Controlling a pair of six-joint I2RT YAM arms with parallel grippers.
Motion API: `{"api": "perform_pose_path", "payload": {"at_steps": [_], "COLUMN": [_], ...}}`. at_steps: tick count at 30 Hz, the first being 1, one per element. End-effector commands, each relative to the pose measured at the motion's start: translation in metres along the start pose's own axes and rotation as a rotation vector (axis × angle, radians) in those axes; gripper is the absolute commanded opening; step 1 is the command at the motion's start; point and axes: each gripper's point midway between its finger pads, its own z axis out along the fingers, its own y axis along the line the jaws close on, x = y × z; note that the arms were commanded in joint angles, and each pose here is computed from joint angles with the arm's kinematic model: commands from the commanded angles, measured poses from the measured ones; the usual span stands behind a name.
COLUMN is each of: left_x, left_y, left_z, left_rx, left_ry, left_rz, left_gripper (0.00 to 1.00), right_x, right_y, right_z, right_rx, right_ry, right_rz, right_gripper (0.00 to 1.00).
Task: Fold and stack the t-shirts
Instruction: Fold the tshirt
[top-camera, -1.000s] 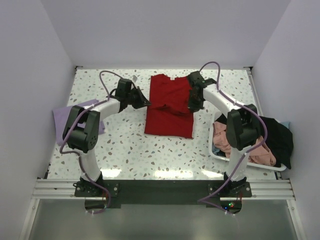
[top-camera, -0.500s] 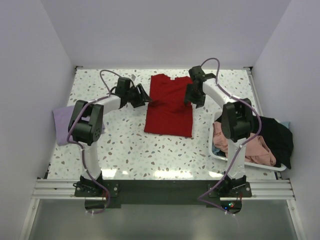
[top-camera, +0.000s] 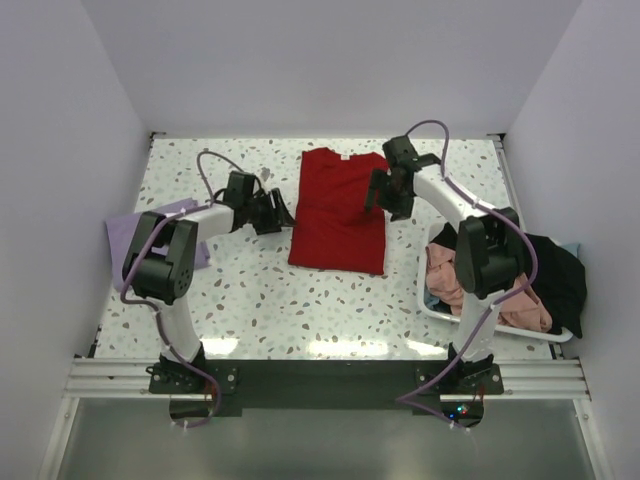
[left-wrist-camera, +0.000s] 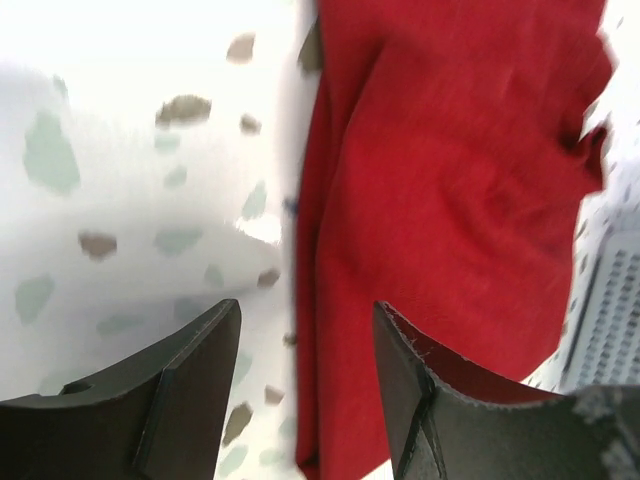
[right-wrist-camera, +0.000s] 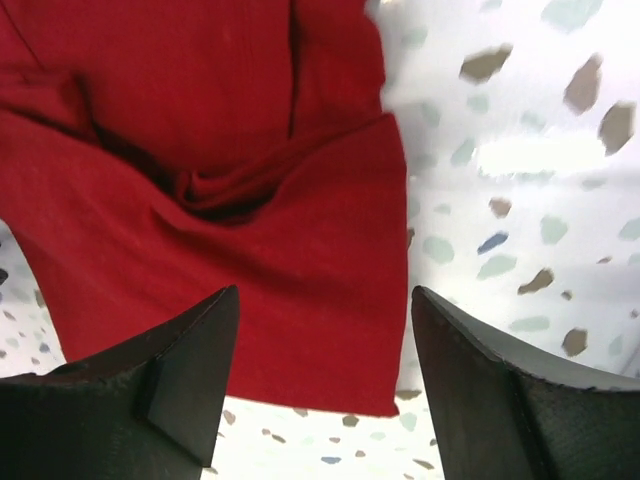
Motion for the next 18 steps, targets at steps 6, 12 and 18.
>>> {"api": "perform_pose_path", "payload": {"at_steps": [6, 12, 18], "left_x": [0.055, 0.077, 0.091], "left_y": [0.0, 0.006, 0.005], "left_z": [-0.015, -0.025, -0.033], "left_rx": [0.027, 0.02, 0.011], "left_ry": [0.106, 0.132, 0.144], "left_rz": [0.086, 0.083, 0.1], "left_gripper": [0.59, 0.57, 0.55], "right_x": [0.06, 0.107, 0.127], "right_y": [0.002, -0.013, -0.017], "right_z": [-0.007, -0.005, -0.01], "right_rx": [-0.034, -0.004, 0.006], "right_ry": [0.077, 0.148, 0.154], "right_rz": [-0.004, -0.005, 0.002], "right_gripper": [0.69, 0.63, 0.61]}}
